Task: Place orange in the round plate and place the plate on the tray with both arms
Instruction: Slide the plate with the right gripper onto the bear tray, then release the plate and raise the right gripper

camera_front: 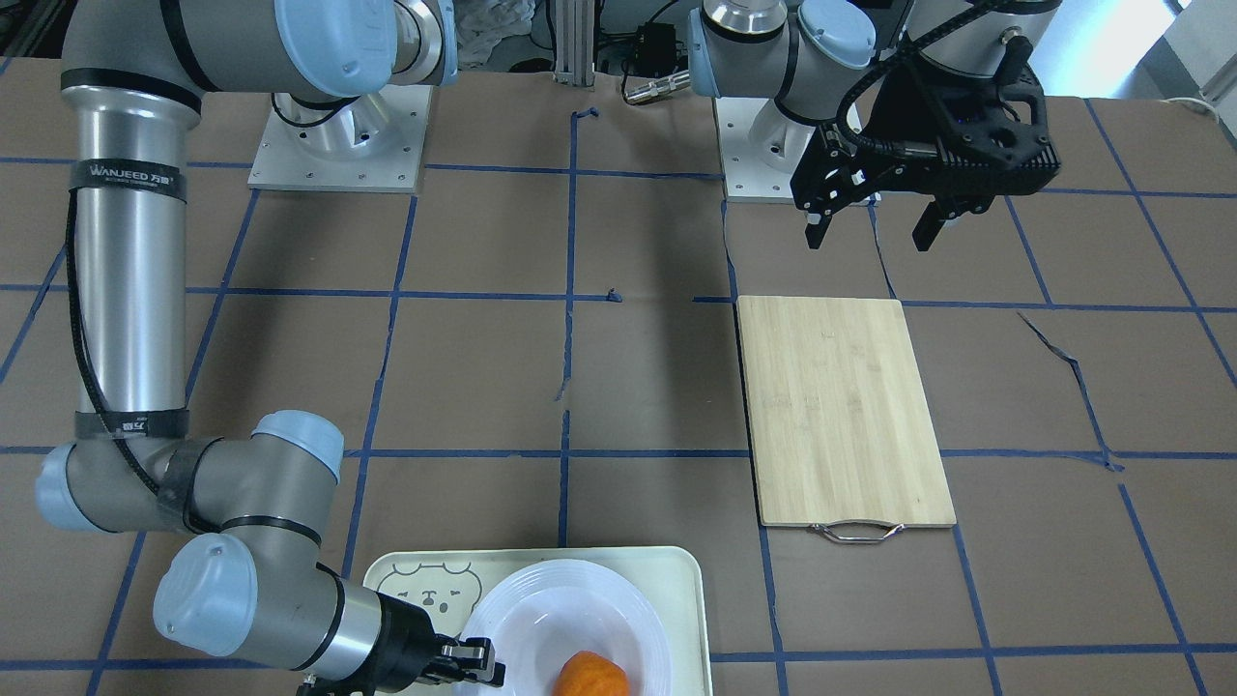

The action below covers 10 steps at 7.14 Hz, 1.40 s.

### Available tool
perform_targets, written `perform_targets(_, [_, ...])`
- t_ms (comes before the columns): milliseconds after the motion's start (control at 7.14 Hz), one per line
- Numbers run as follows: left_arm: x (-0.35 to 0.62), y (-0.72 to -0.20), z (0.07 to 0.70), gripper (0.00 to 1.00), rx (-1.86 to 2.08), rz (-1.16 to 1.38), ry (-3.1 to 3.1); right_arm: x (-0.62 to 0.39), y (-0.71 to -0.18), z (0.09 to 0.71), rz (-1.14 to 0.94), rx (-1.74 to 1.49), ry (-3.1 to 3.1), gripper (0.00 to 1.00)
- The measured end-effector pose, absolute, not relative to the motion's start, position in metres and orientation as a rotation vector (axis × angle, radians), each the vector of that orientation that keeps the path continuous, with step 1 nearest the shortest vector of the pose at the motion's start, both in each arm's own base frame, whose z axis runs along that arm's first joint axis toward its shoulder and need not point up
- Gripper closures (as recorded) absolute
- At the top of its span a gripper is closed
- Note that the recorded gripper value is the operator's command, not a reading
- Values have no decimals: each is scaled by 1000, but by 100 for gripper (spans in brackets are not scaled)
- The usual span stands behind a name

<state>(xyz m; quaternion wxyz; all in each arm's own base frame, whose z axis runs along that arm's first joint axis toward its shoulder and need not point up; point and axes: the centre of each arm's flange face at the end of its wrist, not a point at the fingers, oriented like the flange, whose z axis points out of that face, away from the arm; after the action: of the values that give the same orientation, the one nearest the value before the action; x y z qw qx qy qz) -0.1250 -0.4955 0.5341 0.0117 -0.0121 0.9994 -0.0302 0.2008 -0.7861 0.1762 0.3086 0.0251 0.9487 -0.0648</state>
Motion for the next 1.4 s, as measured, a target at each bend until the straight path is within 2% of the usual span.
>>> perform_targets(140, [-125,-495,534,0,-38,-94,3117,197,-786,174,-168,76,2509,1])
perform_targets(700, [-124,-496,535,0,-42,-95,3117,168,-791,194,-201,155,2575,0])
perform_targets(980, [-124,-496,535,0,-44,-94,3117,151,-771,266,-139,246,2695,0])
perform_targets(1400, [-124,-496,535,0,-44,-94,3117,133,-695,384,84,307,2944,0])
